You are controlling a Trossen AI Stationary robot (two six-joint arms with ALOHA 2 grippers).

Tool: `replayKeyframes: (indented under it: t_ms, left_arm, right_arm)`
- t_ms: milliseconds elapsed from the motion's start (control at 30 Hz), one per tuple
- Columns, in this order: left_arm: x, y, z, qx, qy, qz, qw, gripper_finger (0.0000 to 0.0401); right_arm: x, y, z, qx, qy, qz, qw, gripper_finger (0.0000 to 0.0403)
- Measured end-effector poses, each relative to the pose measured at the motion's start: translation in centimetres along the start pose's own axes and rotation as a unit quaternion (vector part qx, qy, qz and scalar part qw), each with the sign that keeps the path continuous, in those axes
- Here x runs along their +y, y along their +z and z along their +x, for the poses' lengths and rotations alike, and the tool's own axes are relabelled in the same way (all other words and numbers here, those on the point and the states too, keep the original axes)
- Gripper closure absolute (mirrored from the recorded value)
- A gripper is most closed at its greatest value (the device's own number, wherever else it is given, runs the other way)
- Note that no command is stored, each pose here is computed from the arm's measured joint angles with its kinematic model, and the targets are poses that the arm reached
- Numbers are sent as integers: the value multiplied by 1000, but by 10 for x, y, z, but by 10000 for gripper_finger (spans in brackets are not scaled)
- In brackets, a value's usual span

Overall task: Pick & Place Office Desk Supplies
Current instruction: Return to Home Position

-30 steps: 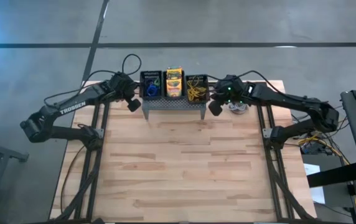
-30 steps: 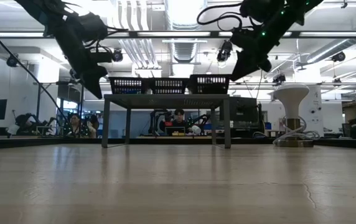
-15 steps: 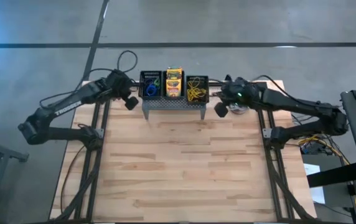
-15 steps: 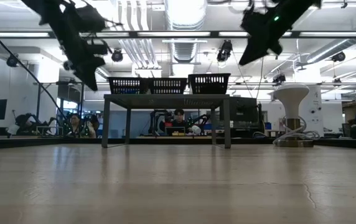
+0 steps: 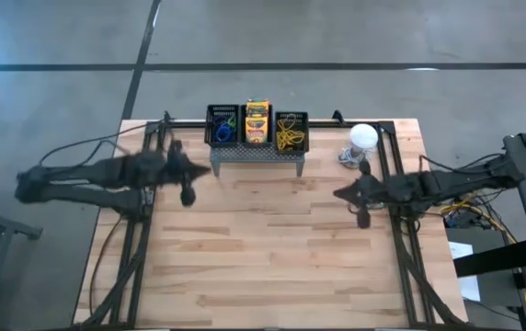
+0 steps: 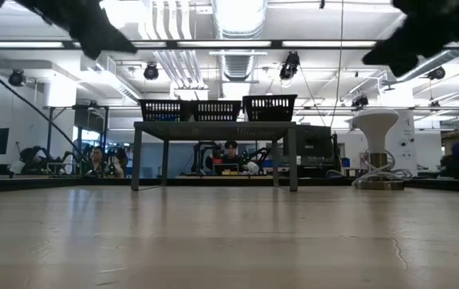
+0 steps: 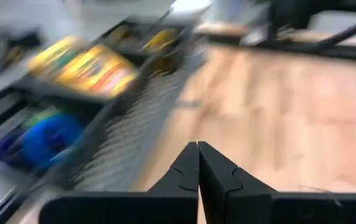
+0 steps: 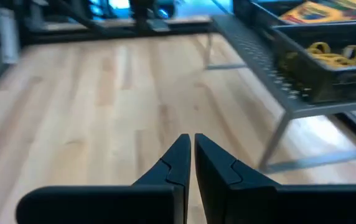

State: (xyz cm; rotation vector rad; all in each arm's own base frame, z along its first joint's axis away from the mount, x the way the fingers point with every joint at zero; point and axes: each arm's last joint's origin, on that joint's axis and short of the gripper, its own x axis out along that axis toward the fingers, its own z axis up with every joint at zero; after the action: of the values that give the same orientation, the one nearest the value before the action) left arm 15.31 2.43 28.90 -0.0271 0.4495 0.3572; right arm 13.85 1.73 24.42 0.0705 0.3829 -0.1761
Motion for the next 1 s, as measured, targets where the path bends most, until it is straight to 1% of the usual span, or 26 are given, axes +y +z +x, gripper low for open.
replayKeyframes:
  t_ms: [67, 167, 233, 300, 433, 500, 600, 667, 767, 867, 1000]
  left_arm:
    - [-20, -4, -1, -39, -27, 19, 999, 400]
    - [-46, -10, -4, -76, -34, 41, 996, 400]
    - [-58, -18, -5, -79, -29, 56, 995, 400]
    - [-65, -25, -6, -74, -28, 65, 995, 400]
    - [-66, -37, -1, -62, -25, 38, 997, 399]
    - [-63, -44, 4, -53, -24, 40, 998, 399]
    - [-58, -52, 10, -45, -50, 38, 997, 399]
    - [-56, -55, 14, -56, -67, 33, 996, 399]
    - [-51, -58, 19, -81, -61, 24, 995, 398]
    - [-46, -61, 23, -104, -59, 8, 993, 398]
    - [-44, -70, 28, -117, -88, 1, 989, 398]
  right_arm:
    - [1, -15, -6, -22, 27, 0, 999, 385]
    - [0, -31, -11, -76, 89, -8, 993, 385]
    - [-2, -37, -15, -126, 128, -15, 984, 385]
    - [-6, -41, -20, -161, 148, -13, 976, 385]
    - [-15, -52, -26, -194, 136, -11, 972, 385]
    - [-18, -59, -26, -202, 128, -12, 971, 385]
    - [-19, -70, -20, -199, 134, -8, 971, 385]
    - [-18, -78, -14, -188, 145, -9, 971, 385]
    - [-17, -85, -8, -195, 145, -6, 970, 385]
    - [-18, -85, -7, -191, 141, -6, 971, 385]
    - [-18, -84, -8, -199, 142, -2, 970, 385]
